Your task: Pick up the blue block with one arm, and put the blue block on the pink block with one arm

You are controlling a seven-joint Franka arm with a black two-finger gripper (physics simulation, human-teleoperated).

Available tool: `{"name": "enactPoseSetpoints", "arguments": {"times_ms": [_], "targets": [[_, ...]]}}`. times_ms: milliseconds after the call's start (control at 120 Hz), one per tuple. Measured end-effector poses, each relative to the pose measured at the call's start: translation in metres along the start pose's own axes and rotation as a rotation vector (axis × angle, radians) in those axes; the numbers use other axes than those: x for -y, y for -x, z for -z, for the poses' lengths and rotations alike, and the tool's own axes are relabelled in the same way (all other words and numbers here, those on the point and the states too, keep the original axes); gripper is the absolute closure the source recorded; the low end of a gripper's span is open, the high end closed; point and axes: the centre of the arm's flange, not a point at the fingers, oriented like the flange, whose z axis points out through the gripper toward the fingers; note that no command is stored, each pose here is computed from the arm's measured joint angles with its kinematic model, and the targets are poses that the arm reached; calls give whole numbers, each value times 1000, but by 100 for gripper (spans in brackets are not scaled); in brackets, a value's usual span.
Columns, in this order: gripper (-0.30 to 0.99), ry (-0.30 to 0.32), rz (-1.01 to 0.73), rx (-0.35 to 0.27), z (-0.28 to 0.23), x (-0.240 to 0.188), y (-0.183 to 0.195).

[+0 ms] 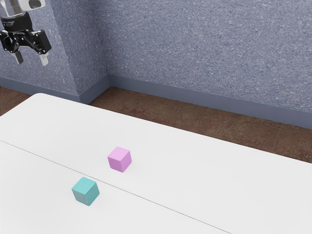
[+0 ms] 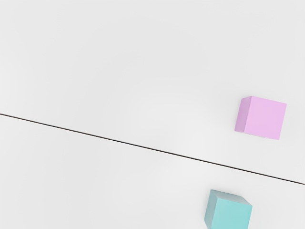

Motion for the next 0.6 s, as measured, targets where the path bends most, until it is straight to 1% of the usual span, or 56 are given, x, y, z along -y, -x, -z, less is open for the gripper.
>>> {"name": "enactPoseSetpoints", "arguments": {"times_ms": [142,158,200,233,258,275,308,333,375,417,458,500,558,600], "targets": [[0,6,-1,1,-1,-1,0],[0,6,-1,-17,9,-1,1],[0,3,-3,-107,58,-2,15],[0,11,-19,-192,107,-10,41],[0,33,-47,-226,130,-23,61],[0,47,-68,-235,139,-32,76],[0,59,-117,-223,139,-55,115],[0,62,-144,-198,126,-68,142],[0,50,-180,-134,85,-88,180],[0,30,-200,-74,37,-102,205],[0,6,-211,-21,-5,-114,218],[0,-22,-222,24,-45,-128,223],[0,-49,-227,54,-84,-141,226],[0,-57,-222,62,-103,-144,224]]}}
